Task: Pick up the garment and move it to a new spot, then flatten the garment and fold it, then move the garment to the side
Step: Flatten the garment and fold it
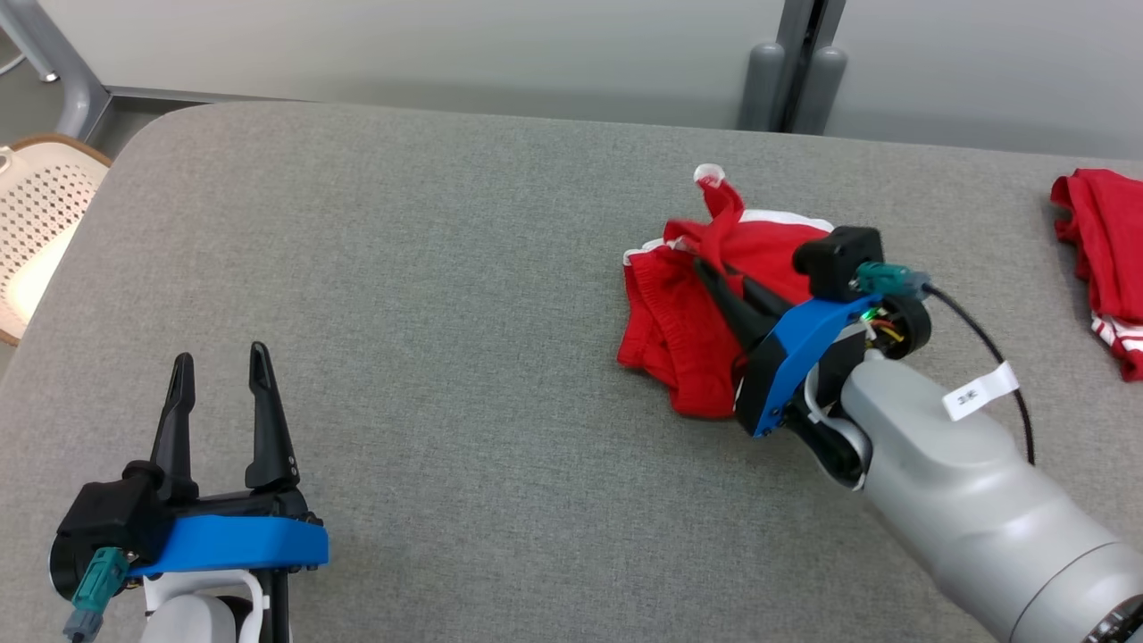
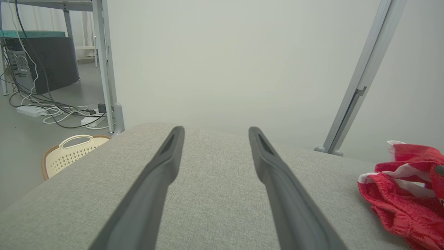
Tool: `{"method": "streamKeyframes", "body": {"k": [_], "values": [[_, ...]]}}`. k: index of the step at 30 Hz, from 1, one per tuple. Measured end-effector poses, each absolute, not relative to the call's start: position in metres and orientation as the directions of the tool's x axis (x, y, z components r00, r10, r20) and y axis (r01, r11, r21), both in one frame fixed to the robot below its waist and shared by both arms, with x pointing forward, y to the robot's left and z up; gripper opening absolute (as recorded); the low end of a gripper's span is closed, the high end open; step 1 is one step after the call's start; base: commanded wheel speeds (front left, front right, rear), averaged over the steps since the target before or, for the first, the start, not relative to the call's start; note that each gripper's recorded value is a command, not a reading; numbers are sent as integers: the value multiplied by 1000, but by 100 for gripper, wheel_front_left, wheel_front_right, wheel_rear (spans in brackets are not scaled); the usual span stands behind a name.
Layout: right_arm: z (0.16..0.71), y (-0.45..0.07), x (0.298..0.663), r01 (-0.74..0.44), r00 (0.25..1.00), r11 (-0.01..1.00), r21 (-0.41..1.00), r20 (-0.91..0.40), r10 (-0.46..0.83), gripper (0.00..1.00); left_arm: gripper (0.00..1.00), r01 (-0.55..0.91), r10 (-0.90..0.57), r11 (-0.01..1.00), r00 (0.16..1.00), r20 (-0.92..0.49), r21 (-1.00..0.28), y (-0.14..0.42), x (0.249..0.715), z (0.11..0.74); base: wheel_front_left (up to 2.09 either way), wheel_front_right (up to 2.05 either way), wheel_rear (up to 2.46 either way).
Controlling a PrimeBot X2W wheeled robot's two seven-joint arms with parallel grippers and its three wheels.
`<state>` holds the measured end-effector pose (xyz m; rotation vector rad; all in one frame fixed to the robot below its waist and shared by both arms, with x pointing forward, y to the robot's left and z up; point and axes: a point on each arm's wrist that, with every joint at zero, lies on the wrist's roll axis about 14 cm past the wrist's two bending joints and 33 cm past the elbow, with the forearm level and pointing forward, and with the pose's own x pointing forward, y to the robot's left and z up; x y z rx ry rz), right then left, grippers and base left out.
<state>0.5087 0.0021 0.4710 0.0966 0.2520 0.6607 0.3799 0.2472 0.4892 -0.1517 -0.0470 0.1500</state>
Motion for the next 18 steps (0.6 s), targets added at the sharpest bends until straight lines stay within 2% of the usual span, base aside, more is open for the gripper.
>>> {"method": "streamKeyframes", "body": {"k": [10, 11, 12, 13, 14, 18], "values": [[431, 27, 479, -640, 686, 743, 196, -287, 668, 0, 100, -160, 165, 975, 986, 19, -157, 251, 381, 484, 0, 0, 0], [427, 28, 477, -641, 683, 742, 199, -294, 669, 24, 100, -159, 163, 975, 986, 17, -158, 250, 381, 483, 0, 0, 0], [425, 28, 475, -640, 680, 741, 203, -300, 669, 75, 100, -157, 161, 975, 987, 16, -159, 250, 382, 482, 0, 0, 0], [423, 29, 473, -643, 676, 739, 204, -304, 672, 75, 100, -155, 159, 975, 987, 15, -159, 249, 383, 482, 0, 0, 0], [421, 30, 471, -646, 671, 735, 207, -305, 676, 100, 100, -152, 156, 975, 988, 14, -160, 248, 385, 481, 0, 0, 0], [420, 33, 464, -654, 663, 725, 217, -298, 687, 100, 100, -139, 145, 977, 989, 25, -163, 244, 390, 484, 0, 0, 0]]}}
